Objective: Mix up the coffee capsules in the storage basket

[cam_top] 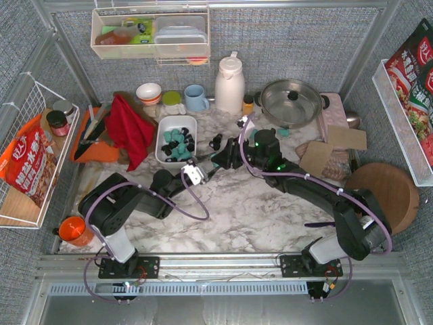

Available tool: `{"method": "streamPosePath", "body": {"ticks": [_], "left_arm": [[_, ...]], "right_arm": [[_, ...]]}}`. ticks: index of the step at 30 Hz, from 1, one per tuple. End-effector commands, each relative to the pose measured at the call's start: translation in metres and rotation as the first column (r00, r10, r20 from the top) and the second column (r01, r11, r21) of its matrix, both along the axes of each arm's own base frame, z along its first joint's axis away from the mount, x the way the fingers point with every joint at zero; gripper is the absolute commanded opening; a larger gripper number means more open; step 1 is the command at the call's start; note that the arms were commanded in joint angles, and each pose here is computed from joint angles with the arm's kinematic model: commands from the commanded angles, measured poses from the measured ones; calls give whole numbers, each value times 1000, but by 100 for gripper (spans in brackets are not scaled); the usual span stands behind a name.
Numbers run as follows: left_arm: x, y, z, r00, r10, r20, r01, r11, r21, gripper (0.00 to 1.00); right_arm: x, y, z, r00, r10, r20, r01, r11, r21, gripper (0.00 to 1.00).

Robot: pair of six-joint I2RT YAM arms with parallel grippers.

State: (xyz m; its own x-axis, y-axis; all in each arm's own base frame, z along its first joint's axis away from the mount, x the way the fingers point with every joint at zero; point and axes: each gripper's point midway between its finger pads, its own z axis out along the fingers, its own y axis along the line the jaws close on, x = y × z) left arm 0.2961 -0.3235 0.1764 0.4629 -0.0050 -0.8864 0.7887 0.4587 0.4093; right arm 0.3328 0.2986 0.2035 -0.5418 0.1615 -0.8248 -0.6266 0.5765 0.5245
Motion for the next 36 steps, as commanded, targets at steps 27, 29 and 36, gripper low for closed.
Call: {"method": "streamPosePath", "body": {"ticks": [27,29,36], "left_arm": [[155,139,-88,529,479,-700,-490,846,209,27],[165,140,-94,506,489,-710,-482,843,237,28],[203,145,-90,506,546,-668,-522,810,266,31]], "right_arm": [[135,-6,-98,979,193,61,-91,691,-717,54],[142,-3,-110,976,213,53,-102,655,-749,54],[161,7,-130,962,263,68,-109,601,-792,53]]}}
